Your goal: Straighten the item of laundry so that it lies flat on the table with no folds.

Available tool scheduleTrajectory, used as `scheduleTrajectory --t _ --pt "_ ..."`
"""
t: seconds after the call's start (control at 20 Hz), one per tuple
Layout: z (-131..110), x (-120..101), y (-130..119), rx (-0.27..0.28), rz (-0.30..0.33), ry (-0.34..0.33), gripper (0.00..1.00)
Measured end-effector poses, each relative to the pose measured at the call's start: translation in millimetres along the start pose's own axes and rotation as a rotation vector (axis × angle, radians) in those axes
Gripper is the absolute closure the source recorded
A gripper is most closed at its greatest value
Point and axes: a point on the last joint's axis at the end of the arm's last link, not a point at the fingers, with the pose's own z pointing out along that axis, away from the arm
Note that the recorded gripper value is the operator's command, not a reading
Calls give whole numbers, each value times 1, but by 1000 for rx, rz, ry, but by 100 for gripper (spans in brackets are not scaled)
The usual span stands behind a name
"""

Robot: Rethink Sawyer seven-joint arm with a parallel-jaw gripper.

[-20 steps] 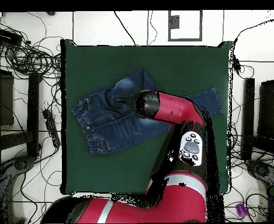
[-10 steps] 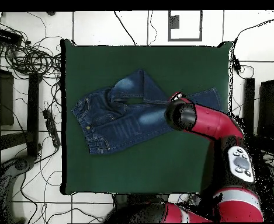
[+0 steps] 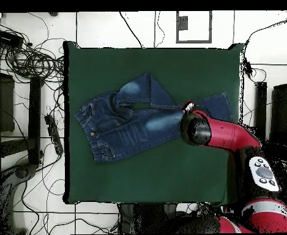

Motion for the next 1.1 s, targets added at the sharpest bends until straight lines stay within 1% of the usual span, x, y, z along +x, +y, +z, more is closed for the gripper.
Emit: scheduleTrajectory --t 0.1,0.2,0.25,0.4,0.45,0.5,0.65,0.85,0.95,1.1 --pt "2 6 5 -14 -40 20 0" --pt "6 18 15 -31 -124 67 0" --pt "6 23 18 -33 -161 89 0" --pt "7 31 24 -34 -220 122 0" --pt "6 39 30 -34 -276 150 0" --pt "6 41 32 -33 -294 159 0" --pt "5 47 40 -40 -339 178 0" --pt "1 51 53 -52 -376 181 0" --pt "-2 50 55 -54 -379 179 0" --pt "-12 45 59 -53 -385 178 0"
